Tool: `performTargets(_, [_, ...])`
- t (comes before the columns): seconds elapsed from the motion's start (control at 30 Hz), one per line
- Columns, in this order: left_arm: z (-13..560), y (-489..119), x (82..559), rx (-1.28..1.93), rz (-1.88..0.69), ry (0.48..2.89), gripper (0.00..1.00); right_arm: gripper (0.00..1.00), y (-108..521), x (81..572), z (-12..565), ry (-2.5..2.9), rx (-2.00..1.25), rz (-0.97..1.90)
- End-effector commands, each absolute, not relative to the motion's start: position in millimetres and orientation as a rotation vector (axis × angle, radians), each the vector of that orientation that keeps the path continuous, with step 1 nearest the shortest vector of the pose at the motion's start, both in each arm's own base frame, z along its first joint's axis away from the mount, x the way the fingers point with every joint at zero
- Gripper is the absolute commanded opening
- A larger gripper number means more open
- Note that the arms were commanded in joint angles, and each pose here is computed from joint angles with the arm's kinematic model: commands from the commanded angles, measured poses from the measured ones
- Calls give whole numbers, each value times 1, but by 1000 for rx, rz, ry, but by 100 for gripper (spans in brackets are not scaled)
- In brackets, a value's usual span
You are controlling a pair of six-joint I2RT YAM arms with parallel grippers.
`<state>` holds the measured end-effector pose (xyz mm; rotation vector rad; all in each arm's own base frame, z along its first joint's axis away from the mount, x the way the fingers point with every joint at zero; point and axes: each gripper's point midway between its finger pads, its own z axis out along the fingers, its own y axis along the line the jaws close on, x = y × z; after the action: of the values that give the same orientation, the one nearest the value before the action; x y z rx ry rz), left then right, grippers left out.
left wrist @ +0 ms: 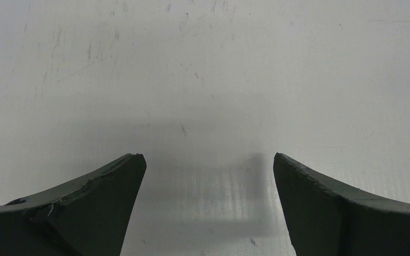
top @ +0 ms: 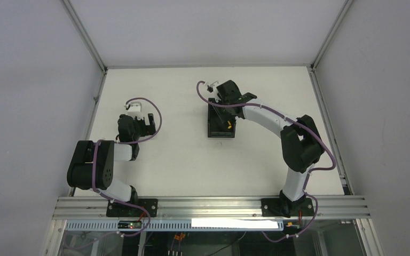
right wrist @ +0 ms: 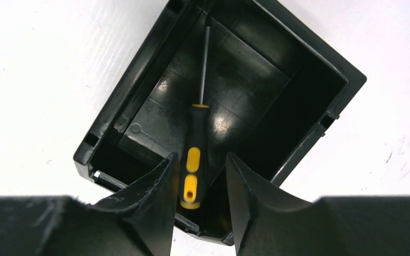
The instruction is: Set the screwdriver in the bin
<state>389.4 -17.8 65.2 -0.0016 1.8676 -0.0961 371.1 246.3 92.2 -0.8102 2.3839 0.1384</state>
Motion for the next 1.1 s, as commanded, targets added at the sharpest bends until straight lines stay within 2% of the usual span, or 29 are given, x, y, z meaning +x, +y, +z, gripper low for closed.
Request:
performTargets(0.0, [79,-18,393,2,-103,1820,99,42,260,387,117,2287,-773,168])
performTargets(0.17, [79,-18,393,2,-103,1818,99,46,260,388,141,2261,-732,173])
performTargets(0.3, [79,-18,393,2,-103,1819,99,53,255,387,173,2247,-607,179])
performTargets(0.5, [79,-18,393,2,-103,1820,99,82,210,381,206,2282,-316,60])
performTargets(0.53, [79,-18,393,2,-103,1819,99,96,199,380,208,2293,-266,48])
performTargets(0.57, [79,-18,393,2,-104,1819,99,99,187,379,209,2307,-205,36])
performTargets(0.83, [79,-18,393,2,-103,1819,99,99,58,375,206,2328,299,-99])
performTargets(0.97, [79,-18,393,2,-104,1819,99,99,5,363,199,2353,432,-156])
performTargets(1.07, [79,-18,393,2,-103,1820,99,99,-11,359,197,2358,439,-166])
